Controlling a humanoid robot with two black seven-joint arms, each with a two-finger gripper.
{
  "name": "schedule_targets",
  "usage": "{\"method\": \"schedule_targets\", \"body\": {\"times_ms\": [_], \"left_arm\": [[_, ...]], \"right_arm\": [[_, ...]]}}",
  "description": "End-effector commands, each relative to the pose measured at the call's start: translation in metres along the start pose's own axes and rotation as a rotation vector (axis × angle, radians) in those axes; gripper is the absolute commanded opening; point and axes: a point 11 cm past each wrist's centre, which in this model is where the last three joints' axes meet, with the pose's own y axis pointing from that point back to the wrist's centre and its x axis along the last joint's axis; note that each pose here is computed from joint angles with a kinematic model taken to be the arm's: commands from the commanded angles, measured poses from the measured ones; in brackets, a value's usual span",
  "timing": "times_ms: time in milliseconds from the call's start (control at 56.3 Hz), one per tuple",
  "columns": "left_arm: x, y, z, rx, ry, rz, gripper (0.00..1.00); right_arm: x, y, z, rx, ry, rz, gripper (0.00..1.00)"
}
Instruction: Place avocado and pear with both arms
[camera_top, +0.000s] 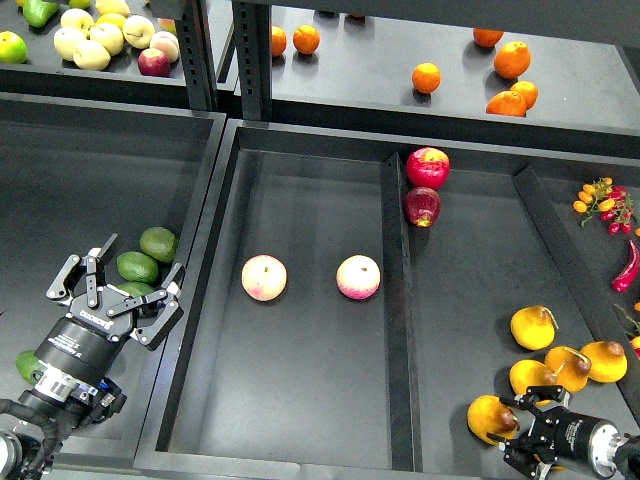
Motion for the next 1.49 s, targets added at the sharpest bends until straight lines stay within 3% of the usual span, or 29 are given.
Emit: {"method": "schedule_targets", "body": {"times_ms": [0, 249, 604, 764, 959, 1208, 1314, 1474], "left_arm": [[0.000, 0.000, 0.000, 0.000, -0.001, 0.000, 0.99], [-0.002, 0.000, 0.001, -0.001, -0.004, -0.006, 0.99], [0.005, 0.007, -0.006, 0.018, -0.022, 0.030, 0.99], [0.006, 0.008, -0.006, 0.018, -0.023, 0.032, 0.99], [0.007, 0.007, -0.007, 0.023, -0.022, 0.035, 0.99], [0.010, 0.005, -0.006, 0.026, -0.022, 0.045, 0.99], [0.018, 0.008, -0.006, 0.023, -0.013, 0.069, 0.99], [0.034, 0.015, 0.006, -0.045, -0.003, 0.119, 0.99]], "right_arm": [[-0.011, 0.005, -0.022, 0.062, -0.009, -0.034, 0.99], [-0.079, 0.003, -0.073, 0.219, -0.089, -0.250, 0.99], [-0.212, -0.015, -0.088, 0.285, -0.414, -0.654, 0.99], [-0.249, -0.017, -0.089, 0.299, -0.544, -0.801, 0.99], [-0.231, 0.011, -0.117, 0.428, -0.584, -0.864, 0.99], [-0.236, 0.023, -0.120, 0.509, -0.486, -0.965, 0.99], [-0.234, 0.024, -0.114, 0.535, -0.438, -1.005, 0.99], [-0.226, -0.003, -0.068, 0.452, -0.383, -0.977, 1.00]]}}
